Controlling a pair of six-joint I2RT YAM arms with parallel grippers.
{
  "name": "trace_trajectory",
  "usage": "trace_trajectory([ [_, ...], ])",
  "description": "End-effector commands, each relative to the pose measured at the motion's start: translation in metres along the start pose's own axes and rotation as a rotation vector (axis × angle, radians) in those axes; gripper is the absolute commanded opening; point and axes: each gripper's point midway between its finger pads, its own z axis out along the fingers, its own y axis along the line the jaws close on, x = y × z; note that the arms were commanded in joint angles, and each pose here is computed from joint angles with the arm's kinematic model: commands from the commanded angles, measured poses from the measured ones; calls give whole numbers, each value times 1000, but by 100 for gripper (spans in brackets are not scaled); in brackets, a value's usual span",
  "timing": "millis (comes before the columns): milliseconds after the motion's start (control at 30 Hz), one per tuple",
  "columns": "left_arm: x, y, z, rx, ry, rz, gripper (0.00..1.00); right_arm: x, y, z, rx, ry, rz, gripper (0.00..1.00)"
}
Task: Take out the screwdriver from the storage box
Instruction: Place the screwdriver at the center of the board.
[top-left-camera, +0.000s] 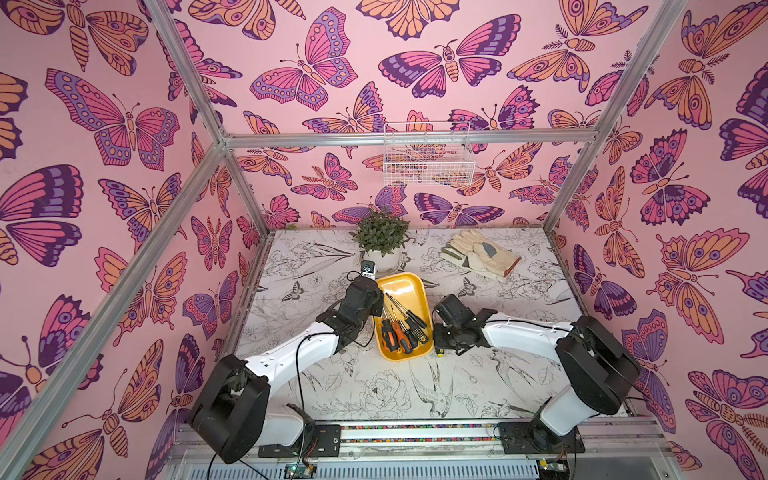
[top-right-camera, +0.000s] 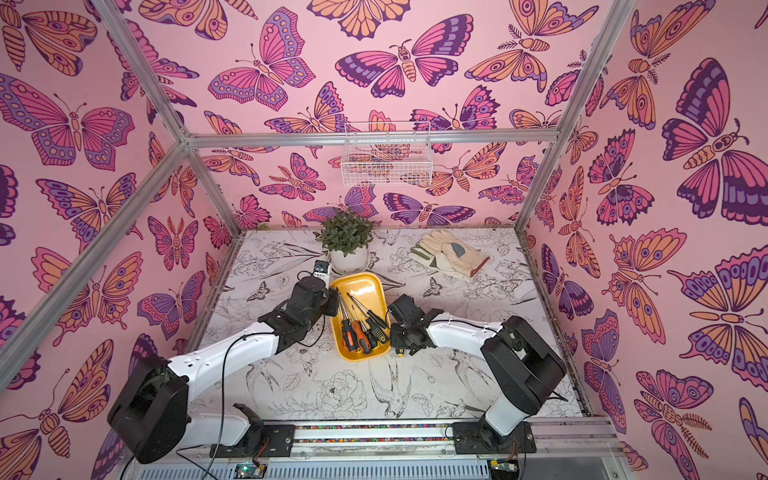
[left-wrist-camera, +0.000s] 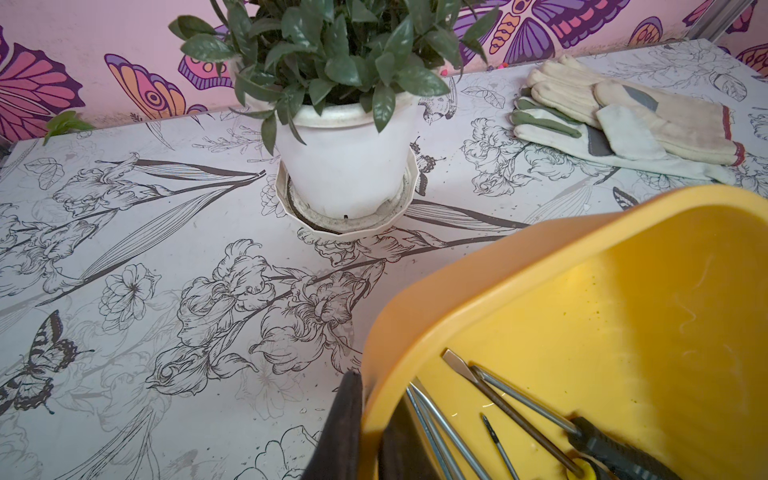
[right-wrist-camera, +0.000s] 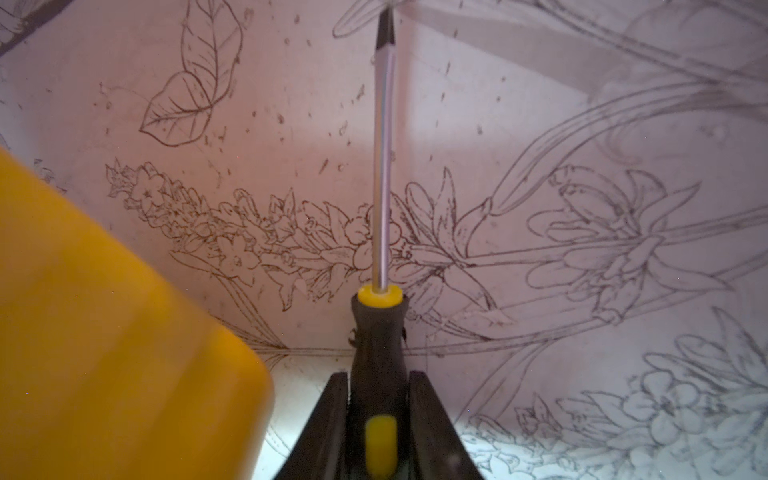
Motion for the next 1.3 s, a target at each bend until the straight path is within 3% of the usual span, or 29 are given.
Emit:
trace_trajectory([
  [0,5,9,-2,-27,-1,7,0,0,-4,0,13,7,19,28],
  [333,8,10,-2,-29,5,3,0,-3,-3,-5,8,-11,21,32],
  [633,8,10,-1,-32,6,4,0,-6,-3,-11,0,-34,25,49],
  [933,10,11,-1,-35,10,10,0,-12,1,-32,-29,-87,18,50],
  [1133,11,11,-1,-36,14,17,0,-13,12,-65,-29,-140,-66,60],
  [1267,12,11,0,-33,17,17,0,-18,32,-95,9,-195,-192,62],
])
